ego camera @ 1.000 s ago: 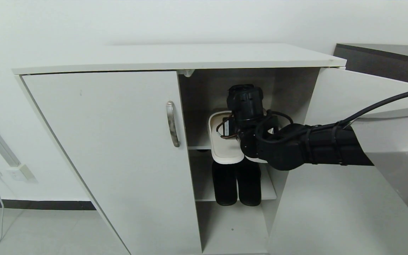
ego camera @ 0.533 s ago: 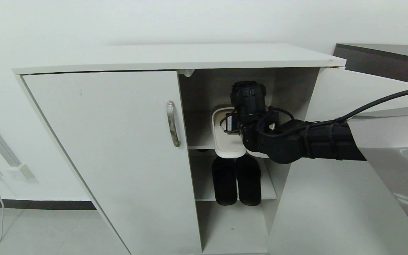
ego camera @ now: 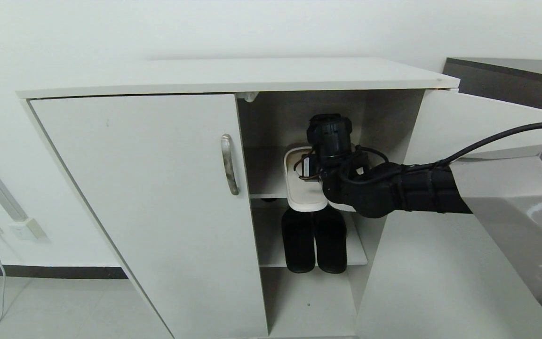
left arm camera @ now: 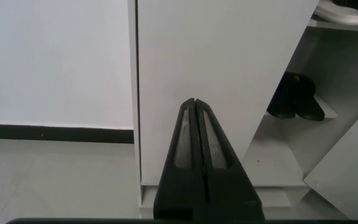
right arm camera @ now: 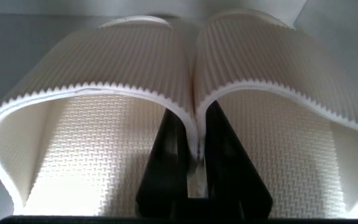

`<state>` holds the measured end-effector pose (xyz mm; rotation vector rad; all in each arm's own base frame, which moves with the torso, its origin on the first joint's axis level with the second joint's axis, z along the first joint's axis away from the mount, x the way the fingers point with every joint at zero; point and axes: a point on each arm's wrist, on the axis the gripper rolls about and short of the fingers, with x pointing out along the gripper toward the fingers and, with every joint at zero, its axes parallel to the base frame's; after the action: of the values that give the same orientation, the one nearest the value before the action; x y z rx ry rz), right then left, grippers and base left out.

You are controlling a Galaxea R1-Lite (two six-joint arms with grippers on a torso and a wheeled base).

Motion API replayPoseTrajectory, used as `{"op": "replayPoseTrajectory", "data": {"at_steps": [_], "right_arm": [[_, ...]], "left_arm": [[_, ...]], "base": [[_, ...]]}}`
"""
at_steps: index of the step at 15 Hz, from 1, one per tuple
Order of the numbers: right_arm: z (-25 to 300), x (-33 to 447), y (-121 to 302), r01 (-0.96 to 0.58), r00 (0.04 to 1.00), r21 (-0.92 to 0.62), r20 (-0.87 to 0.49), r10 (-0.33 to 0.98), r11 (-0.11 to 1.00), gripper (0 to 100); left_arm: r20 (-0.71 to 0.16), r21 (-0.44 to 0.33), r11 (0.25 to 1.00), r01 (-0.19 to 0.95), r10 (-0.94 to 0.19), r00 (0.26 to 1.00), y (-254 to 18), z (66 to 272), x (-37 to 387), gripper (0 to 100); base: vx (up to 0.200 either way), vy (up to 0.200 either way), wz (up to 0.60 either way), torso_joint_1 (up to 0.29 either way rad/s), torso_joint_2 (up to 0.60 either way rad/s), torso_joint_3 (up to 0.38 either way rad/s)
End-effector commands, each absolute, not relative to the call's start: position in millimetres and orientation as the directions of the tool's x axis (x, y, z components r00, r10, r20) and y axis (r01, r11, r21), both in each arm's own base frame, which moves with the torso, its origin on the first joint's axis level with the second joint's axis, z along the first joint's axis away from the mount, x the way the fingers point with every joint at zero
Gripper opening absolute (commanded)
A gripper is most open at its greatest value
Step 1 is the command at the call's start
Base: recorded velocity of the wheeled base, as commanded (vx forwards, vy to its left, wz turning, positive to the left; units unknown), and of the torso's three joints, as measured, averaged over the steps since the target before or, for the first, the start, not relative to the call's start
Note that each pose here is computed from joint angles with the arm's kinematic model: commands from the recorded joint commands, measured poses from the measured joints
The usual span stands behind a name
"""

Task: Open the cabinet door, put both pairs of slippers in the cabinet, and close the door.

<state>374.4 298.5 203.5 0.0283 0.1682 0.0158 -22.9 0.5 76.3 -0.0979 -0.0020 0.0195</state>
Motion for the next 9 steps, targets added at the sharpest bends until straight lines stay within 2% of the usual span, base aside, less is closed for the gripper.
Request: {"op": "replayPoseTrajectory", "data": {"at_steps": [1, 5, 9], "right_arm": [[201.1, 375.1, 299.2, -0.013, 0.985, 0.026, -0.171, 0.017, 1.0, 100], [200.1, 371.3, 296.9, -0.012, 0.983, 0.015, -0.184, 0.015, 1.0, 100], [218.4, 330.5, 289.5, -0.05, 0.98, 0.01, -0.194, 0.051, 0.999, 100]], "left_arm": [[0.002, -0.098, 0.995, -0.02, 0.02, 1.0, 0.5, 76.4, -22.9, 0], [0.002, -0.098, 0.995, -0.018, 0.018, 1.0, 0.5, 76.4, -22.9, 0], [0.002, -0.098, 0.995, -0.02, 0.02, 1.0, 0.5, 76.4, -22.9, 0]], "base": [[0.0, 0.0, 0.0, 0.0, 0.0, 0.0], [0.0, 0.0, 0.0, 0.0, 0.0, 0.0], [0.0, 0.0, 0.0, 0.0, 0.0, 0.0]]}}
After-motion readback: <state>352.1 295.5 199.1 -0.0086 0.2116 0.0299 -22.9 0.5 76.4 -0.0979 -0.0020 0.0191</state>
